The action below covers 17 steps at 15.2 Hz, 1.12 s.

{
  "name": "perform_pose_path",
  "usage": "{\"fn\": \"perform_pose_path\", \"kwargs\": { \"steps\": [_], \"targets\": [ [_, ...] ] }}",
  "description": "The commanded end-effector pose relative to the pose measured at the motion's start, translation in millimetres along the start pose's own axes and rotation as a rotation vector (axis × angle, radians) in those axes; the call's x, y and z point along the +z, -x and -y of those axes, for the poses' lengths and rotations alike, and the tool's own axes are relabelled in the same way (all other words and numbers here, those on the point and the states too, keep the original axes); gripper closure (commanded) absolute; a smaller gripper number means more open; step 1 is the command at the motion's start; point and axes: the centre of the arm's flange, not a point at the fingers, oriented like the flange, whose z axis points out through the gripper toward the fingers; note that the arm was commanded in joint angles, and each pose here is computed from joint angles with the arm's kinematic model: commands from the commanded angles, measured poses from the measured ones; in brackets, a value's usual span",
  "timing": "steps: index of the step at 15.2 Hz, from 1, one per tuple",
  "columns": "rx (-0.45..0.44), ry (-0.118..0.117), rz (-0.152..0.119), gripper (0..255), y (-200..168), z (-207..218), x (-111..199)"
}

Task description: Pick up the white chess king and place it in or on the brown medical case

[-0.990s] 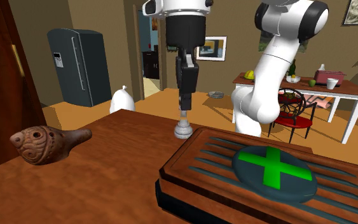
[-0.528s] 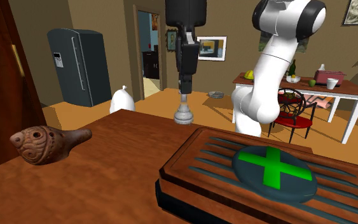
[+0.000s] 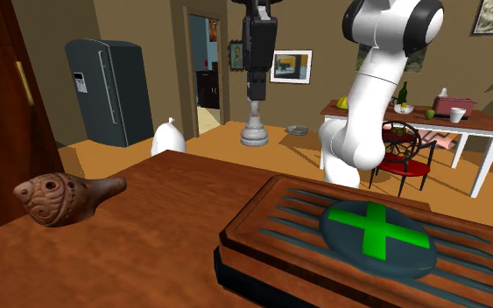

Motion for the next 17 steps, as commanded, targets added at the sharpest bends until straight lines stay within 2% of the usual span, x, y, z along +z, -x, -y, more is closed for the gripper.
{"fn": "perform_pose_path", "kwargs": {
  "steps": [1,6,17],
  "targets": [
    [0.0,0.0,0.0,255,-1,1,-12],
    [0.0,0.0,0.0,255,-1,1,-34],
    [0.0,0.0,0.0,255,77,122,-51]
  ]
}}
